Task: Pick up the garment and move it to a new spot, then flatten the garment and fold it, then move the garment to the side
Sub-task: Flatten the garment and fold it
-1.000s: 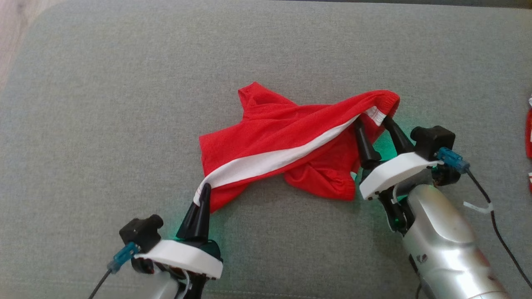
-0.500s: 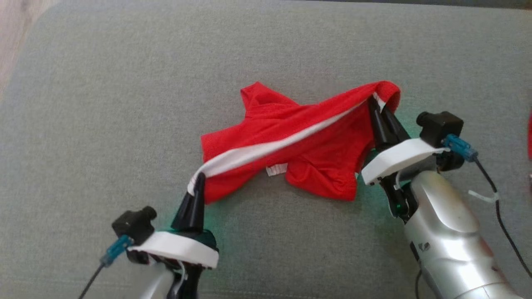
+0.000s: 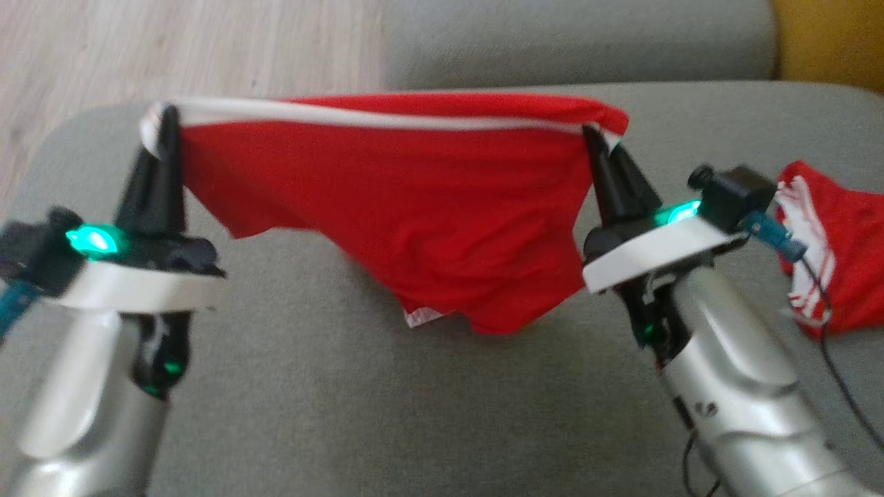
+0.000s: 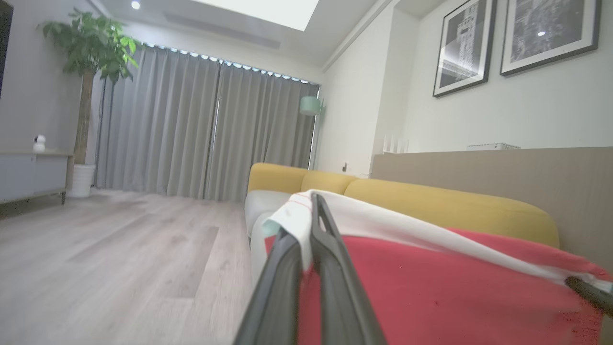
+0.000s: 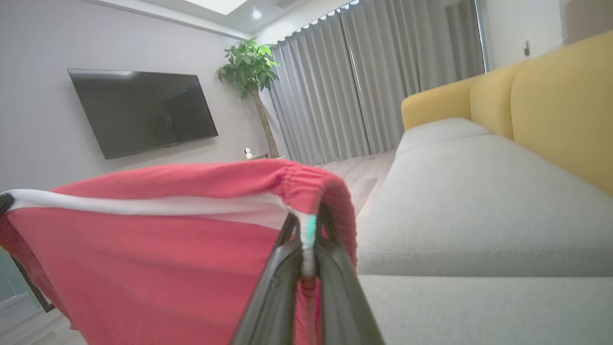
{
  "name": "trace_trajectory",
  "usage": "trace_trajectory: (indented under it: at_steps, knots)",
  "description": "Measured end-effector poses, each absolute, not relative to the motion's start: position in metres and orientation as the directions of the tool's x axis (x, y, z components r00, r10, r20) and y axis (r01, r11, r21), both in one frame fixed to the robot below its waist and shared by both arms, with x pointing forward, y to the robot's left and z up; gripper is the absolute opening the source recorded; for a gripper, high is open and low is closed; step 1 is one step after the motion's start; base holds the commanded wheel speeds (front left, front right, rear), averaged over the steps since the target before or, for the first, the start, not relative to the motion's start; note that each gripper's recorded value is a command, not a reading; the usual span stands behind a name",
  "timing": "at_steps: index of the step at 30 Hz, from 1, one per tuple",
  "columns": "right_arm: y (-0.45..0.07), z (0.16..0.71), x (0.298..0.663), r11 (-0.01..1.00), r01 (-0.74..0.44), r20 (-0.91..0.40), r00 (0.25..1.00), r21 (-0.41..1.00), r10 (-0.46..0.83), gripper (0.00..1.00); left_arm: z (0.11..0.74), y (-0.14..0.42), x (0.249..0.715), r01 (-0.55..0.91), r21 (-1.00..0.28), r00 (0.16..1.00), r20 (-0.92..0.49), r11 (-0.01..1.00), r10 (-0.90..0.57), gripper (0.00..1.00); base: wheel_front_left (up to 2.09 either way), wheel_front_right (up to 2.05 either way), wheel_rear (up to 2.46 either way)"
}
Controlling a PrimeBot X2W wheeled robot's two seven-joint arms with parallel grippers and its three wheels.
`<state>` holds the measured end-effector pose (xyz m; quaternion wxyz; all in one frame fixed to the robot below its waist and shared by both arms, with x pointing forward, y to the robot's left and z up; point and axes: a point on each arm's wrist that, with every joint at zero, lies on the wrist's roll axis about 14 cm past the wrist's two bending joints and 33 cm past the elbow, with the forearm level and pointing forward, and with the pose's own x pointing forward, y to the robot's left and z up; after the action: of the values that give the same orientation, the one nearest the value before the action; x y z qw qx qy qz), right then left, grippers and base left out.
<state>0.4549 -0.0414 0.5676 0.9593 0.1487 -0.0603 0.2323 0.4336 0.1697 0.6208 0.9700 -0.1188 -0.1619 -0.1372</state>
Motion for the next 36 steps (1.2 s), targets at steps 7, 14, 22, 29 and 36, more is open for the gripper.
trace_trajectory:
  at_steps: [7,14,22,29,36]
  knots:
    - [-0.066,0.649,0.459,0.850,-0.500,0.308,0.845,0.168,0.436,0.00,0.684,0.157,0.444,0.370,-0.030,0.831,0.457,0.929,-0.317,0.00,0.00,0.00,0.00]
    - [-0.063,0.666,0.505,0.854,-0.513,0.278,0.836,0.089,0.473,0.00,0.682,0.158,0.502,0.346,0.011,0.856,0.406,0.938,-0.320,0.00,0.00,0.00,0.00]
    - [-0.057,0.717,0.581,0.886,-0.461,0.419,0.797,-0.043,0.435,0.00,0.750,0.172,0.563,0.194,0.109,0.805,0.551,0.975,-0.222,0.00,0.00,0.00,0.00]
    - [-0.051,0.698,0.602,0.896,-0.443,0.385,0.822,-0.028,0.419,0.00,0.745,0.171,0.549,0.189,0.106,0.794,0.568,0.976,-0.216,0.00,0.00,0.00,0.00]
    - [-0.055,0.529,0.550,0.891,-0.431,0.028,0.901,0.143,0.432,0.00,0.563,0.167,0.500,0.190,-0.142,0.967,0.200,0.971,-0.160,0.00,0.00,0.00,0.00]
